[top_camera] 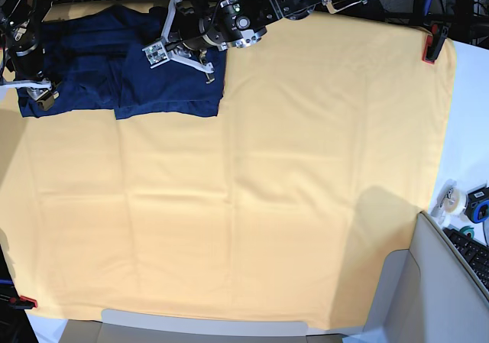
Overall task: Fold the T-shirt properly
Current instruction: 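Hold the bundle with the left gripper while the right gripper releases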
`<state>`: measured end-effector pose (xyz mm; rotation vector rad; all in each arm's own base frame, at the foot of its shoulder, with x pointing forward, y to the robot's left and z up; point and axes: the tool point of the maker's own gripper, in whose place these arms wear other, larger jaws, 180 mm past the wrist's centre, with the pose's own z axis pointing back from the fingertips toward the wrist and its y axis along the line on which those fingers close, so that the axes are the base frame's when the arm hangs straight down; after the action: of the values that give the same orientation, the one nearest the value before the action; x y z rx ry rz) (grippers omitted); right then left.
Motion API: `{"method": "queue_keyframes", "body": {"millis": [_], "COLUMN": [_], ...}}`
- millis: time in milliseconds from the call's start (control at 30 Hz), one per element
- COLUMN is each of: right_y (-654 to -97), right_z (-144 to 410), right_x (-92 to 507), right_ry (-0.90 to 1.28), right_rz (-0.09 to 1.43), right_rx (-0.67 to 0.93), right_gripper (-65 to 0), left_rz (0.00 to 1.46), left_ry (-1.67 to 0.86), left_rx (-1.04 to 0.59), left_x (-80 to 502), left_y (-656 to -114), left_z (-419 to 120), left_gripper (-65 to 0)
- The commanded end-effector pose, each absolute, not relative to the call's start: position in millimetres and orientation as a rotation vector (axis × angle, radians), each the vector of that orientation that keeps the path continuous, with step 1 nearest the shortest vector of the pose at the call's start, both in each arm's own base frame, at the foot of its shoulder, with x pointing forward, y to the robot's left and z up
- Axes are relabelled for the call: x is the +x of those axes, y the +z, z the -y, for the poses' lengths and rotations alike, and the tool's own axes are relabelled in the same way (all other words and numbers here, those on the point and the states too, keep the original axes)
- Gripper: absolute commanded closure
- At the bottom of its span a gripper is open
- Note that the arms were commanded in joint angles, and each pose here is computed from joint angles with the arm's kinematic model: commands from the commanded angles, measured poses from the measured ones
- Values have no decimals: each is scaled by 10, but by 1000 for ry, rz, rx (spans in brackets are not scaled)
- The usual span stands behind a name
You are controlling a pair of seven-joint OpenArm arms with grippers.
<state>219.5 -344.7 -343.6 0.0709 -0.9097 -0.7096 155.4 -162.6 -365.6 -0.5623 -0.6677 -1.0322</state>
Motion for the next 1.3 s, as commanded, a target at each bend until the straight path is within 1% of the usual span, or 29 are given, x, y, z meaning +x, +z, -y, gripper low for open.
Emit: {"method": "queue_keyframes", "body": {"millis": [0,200,300,533,600,700,800,933,1067,1200,1267], "right_y": [-3305,-3305,-3305,-3267,-3223,-3157,-3089,-2963,-2877,-2896,-2969], "right_z": [3499,3499,3499,3502,3434,3359,3392,3434,3539,3804,4065], "right_x": [2259,2259,2259,2280,2322,2362,2351,2348,2257,2058,1935], "right_ry": [-689,-689,-689,-662,-590,-456,-344,-185,-105,-99,-191], "right_rz": [957,957,957,967,985,1004,1000,997,998,922,868], "right_rx": [57,57,57,56,69,80,56,27,-5,-56,-71], "right_gripper": [-383,-383,-383,-383,-383,-385,-386,-386,-386,-386,-386], "left_rz": [728,746,738,864,880,908,925,946,958,943,930], "left_ry": [-1031,-1034,-1030,-993,-996,-1001,-983,-825,-732,-678,-664], "left_rx": [-590,-634,-631,-706,-707,-703,-683,-624,-586,-556,-553], "left_x": [1612,1565,1570,1649,1653,1656,1716,1959,2091,2135,2115], "left_y": [-3495,-3382,-3415,-3120,-3071,-2987,-2956,-2939,-2931,-3010,-3048], "left_z": [1734,1911,1924,1998,1948,1844,1734,1467,1198,1045,1013], "left_gripper": [-4,-4,-4,-8,-38,-132,-186,-190,-190,-190,-191]}}
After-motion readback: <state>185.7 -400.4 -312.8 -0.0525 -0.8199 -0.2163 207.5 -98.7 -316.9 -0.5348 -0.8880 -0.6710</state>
